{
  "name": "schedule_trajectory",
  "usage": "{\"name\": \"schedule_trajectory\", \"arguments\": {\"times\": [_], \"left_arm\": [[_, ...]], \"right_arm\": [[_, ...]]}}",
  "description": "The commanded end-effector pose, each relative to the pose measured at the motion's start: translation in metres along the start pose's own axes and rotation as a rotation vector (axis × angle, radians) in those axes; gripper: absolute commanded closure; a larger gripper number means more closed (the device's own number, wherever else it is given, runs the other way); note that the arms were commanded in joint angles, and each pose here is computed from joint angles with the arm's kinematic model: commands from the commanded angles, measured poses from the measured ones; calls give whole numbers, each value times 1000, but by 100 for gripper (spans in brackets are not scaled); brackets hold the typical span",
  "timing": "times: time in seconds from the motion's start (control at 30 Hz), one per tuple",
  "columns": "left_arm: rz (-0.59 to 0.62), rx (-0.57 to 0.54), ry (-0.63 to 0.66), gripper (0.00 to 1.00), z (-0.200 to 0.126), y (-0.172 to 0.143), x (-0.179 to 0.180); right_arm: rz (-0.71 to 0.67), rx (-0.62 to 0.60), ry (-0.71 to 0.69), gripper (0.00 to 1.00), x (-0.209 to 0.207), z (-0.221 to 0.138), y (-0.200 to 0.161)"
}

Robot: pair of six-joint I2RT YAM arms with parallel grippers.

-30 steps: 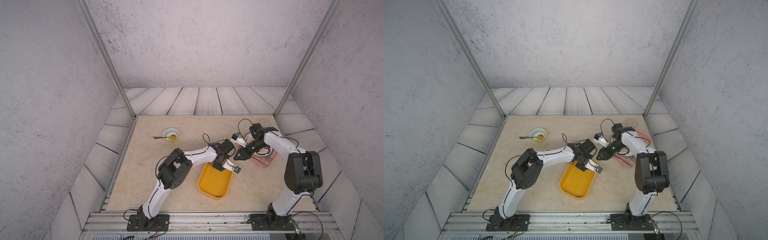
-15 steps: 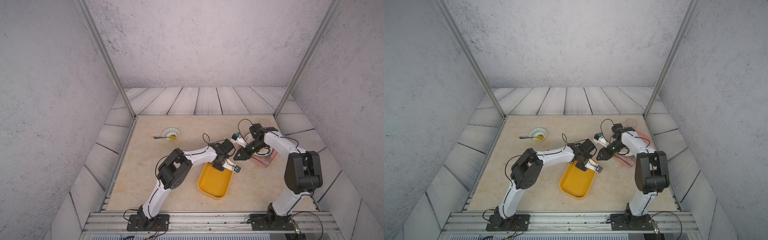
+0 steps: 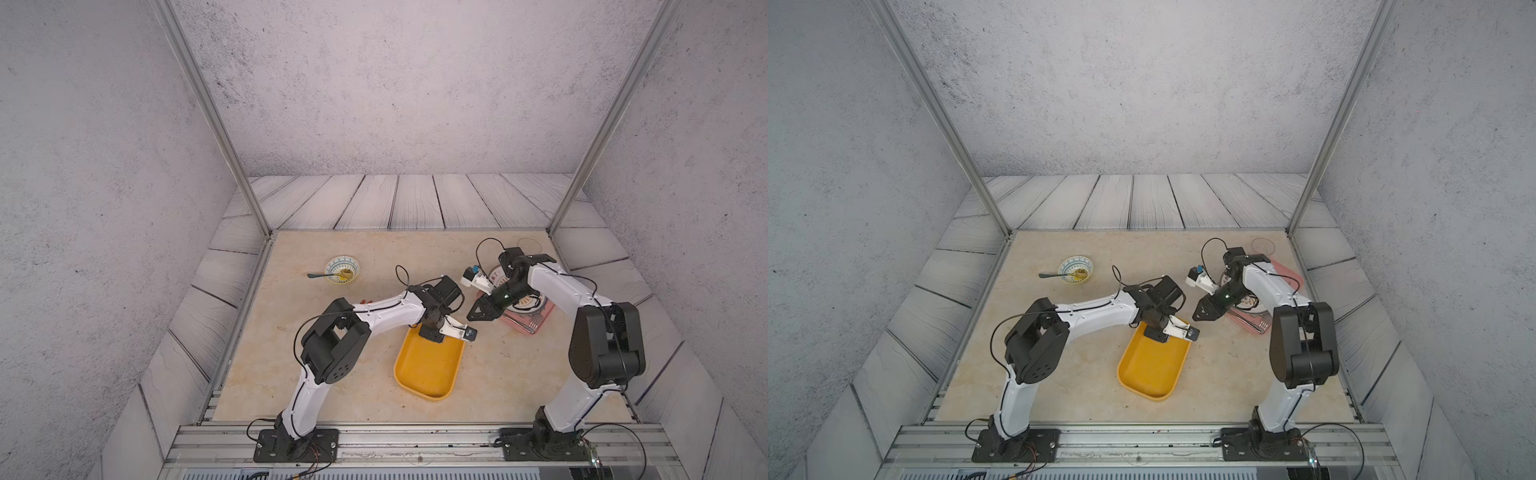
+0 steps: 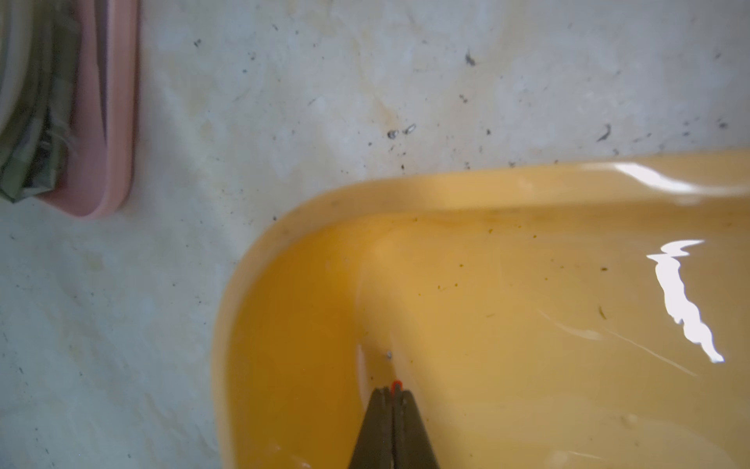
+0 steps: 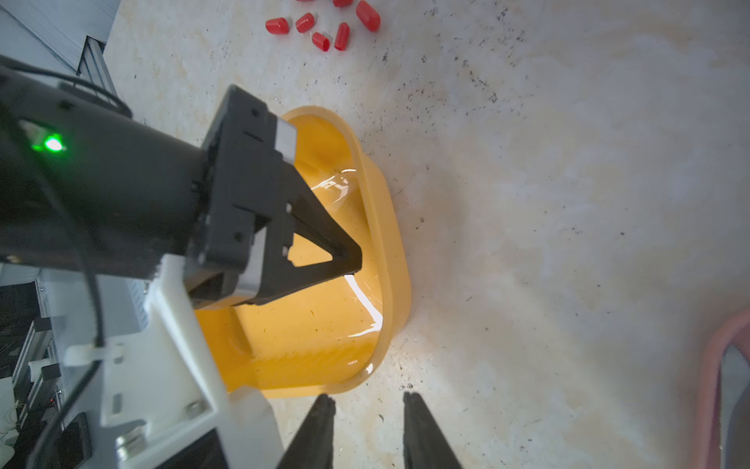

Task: Take the screw protection sleeves out of the storage box
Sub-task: Pick up the screw protection sleeve from the storage box, then place the screw protection sleeve at the center of the board.

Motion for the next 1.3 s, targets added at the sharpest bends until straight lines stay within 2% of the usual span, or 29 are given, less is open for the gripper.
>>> {"name": "schedule_trajectory", "arguments": {"times": [0.0,0.17,0.27,0.4,0.6,0.7,0.87,1.0,1.13,1.27], "left_arm": [[-75,-38,-38,100,-23,4,-11],[-206,-76,-64,100,-61,-4,-21],[-362,-121,-82,100,-96,-22,-28],[-617,-130,-71,100,-128,-73,-47],[-840,3,-9,100,-121,-145,-79],[-875,44,-24,100,-103,-160,-84],[-908,48,-69,100,-71,-168,-80],[-920,79,-65,96,-54,-178,-76],[-927,96,-74,84,-48,-182,-75],[-923,94,-44,74,-60,-180,-72]], "right_arm": [[-12,-20,6,67,10,-9,-2],[-14,-29,-1,67,11,-11,-1],[-14,-37,-16,67,11,-13,1],[-47,-32,-35,66,12,-9,-1],[-75,-68,-43,64,21,-10,8],[-75,-67,-49,64,20,-10,7],[-64,-69,-61,61,19,-10,8],[-69,-81,-77,58,19,-12,9],[-66,-85,-97,56,17,-14,9],[-75,-101,-139,53,16,-21,12]]}}
Point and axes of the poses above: each gripper's point midway between its finger pads, its own z axis out along the fingers, its own x axis along the line the jaws close on, y = z × x, the point moved 1 cm from there along -z, back along the fingers, and after that the axes turned 11 degrees about z, right-handed, at the moved point
